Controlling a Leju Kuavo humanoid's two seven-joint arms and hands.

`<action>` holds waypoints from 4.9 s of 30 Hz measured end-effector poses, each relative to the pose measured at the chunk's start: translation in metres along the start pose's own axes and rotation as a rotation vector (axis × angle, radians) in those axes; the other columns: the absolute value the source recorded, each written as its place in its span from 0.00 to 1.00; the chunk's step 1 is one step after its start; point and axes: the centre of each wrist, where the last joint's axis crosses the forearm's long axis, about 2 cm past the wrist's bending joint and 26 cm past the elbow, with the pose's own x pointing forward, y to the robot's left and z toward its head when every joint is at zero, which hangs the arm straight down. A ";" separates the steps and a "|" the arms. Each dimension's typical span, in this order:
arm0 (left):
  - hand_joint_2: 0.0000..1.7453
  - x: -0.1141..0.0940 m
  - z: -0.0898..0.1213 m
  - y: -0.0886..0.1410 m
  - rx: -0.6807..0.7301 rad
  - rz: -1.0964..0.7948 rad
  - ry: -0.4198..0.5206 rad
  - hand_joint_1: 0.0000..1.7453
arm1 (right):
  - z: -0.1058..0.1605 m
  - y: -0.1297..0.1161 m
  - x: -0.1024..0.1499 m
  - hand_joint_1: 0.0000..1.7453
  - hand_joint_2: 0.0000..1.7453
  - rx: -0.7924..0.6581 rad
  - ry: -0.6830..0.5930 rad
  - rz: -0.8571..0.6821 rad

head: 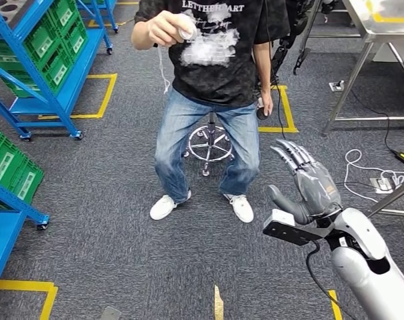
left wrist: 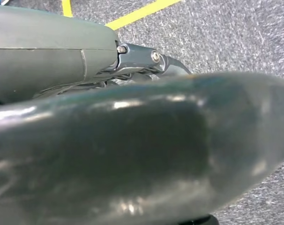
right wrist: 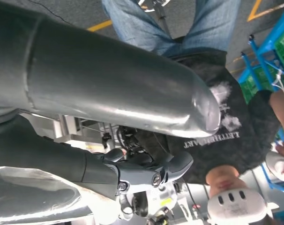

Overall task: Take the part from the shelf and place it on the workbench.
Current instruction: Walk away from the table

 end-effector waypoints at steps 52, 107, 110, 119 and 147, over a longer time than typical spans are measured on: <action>0.00 -0.004 0.002 0.002 0.017 -0.008 -0.011 0.00 | 0.039 0.013 -0.009 0.00 1.00 0.009 0.068 -0.059; 0.00 -0.006 0.002 0.006 0.014 -0.017 -0.006 0.00 | 0.036 0.006 -0.007 0.00 1.00 -0.008 0.030 -0.021; 0.00 -0.003 0.000 0.007 0.015 -0.019 -0.010 0.00 | 0.034 0.006 -0.007 0.00 1.00 -0.007 0.028 -0.018; 0.00 -0.004 0.000 0.006 0.012 -0.018 -0.003 0.00 | 0.034 0.008 -0.006 0.00 1.00 0.007 0.025 -0.021; 1.00 -0.005 0.004 -0.001 0.070 -0.017 0.038 0.00 | 0.054 0.020 -0.010 0.00 1.00 0.102 0.329 -0.117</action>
